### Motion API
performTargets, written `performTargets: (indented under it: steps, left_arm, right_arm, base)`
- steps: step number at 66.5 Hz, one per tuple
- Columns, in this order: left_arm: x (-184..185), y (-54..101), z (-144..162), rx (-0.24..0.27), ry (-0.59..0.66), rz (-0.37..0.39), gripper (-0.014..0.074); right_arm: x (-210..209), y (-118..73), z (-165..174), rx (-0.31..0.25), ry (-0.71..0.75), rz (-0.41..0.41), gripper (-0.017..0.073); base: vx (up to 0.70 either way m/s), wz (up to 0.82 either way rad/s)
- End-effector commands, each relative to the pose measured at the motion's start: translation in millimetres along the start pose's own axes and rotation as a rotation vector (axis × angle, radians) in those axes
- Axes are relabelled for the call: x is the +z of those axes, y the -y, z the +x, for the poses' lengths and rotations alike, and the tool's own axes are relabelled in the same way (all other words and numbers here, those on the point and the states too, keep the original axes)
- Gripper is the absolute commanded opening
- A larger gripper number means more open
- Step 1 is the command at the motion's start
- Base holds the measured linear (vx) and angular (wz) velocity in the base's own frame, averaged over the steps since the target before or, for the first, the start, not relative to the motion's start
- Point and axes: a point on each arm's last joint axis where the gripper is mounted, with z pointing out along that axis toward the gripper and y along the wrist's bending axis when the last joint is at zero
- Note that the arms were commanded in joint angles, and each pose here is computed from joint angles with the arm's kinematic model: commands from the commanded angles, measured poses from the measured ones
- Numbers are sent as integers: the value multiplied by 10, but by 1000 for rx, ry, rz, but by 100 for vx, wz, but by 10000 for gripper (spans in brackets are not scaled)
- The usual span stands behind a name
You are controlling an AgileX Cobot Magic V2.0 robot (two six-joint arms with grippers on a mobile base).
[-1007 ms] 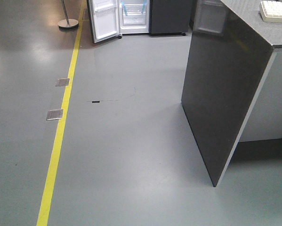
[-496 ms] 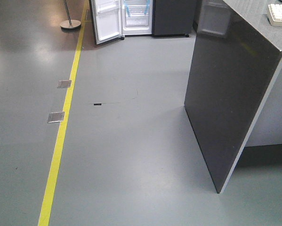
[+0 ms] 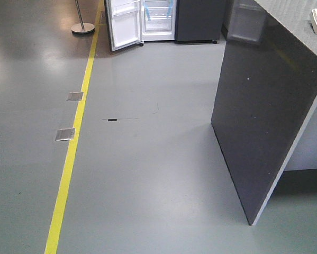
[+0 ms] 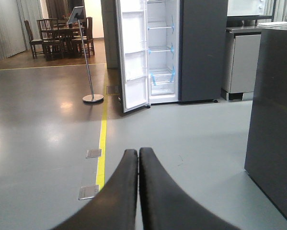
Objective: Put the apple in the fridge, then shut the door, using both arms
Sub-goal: 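Drive the base toward the open refrigerator, holding the apple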
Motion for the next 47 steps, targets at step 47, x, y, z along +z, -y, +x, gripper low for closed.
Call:
performTargets:
  steps: [47]
  left_arm:
    - [1, 16, -8, -2, 52, 19, -8]
  right_arm:
    - [-139, -12, -146, -9, 124, 20, 150]
  base:
    - [7, 5]
